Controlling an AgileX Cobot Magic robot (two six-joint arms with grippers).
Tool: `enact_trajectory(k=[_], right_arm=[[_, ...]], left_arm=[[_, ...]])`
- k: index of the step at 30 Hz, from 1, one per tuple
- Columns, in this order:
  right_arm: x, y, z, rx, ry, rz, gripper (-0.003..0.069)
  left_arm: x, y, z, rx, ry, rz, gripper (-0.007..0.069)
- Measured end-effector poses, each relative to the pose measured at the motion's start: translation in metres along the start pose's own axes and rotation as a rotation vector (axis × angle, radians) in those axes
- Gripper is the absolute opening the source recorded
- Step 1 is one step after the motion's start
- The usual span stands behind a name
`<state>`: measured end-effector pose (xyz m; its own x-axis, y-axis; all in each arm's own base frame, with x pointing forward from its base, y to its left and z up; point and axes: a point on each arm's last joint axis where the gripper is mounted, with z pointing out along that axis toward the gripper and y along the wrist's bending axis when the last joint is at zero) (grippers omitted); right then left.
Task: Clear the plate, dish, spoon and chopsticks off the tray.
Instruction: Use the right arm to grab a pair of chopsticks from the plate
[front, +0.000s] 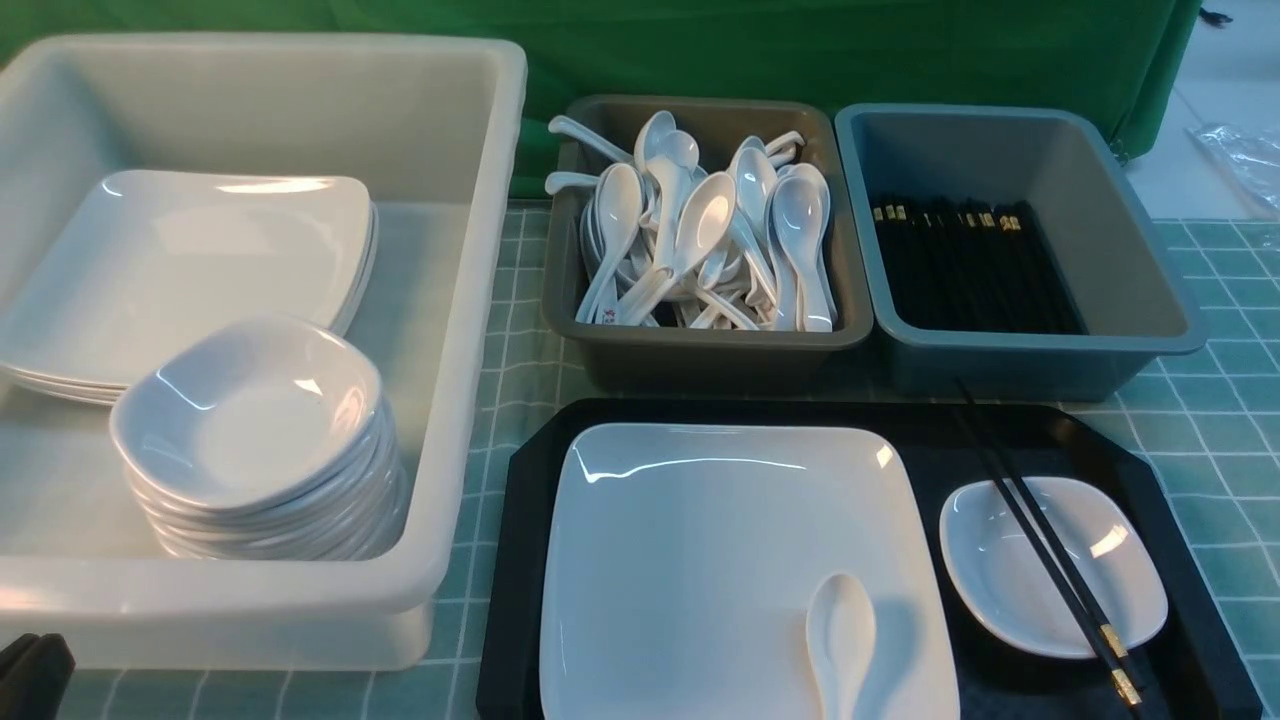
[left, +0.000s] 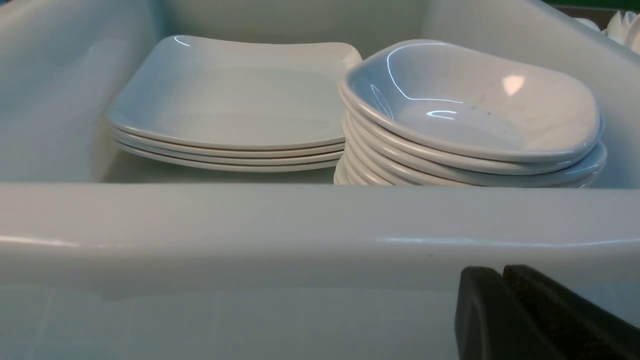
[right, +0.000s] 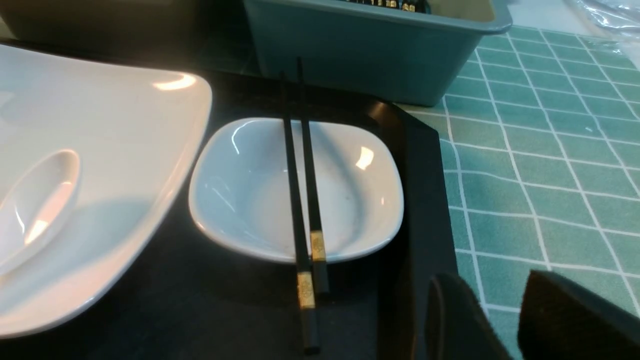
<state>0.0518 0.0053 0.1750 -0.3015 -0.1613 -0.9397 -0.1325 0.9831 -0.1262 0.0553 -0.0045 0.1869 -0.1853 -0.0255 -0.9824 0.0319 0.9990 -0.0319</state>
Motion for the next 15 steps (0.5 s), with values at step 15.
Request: enact_trajectory(k=[15], right_arm=[[0.0,0.0,0.0,0.0,0.0,0.0,0.0242]], left_arm=[[-0.029,0.009,-0.005,0.007,-0.337,-0.65,0.0017]])
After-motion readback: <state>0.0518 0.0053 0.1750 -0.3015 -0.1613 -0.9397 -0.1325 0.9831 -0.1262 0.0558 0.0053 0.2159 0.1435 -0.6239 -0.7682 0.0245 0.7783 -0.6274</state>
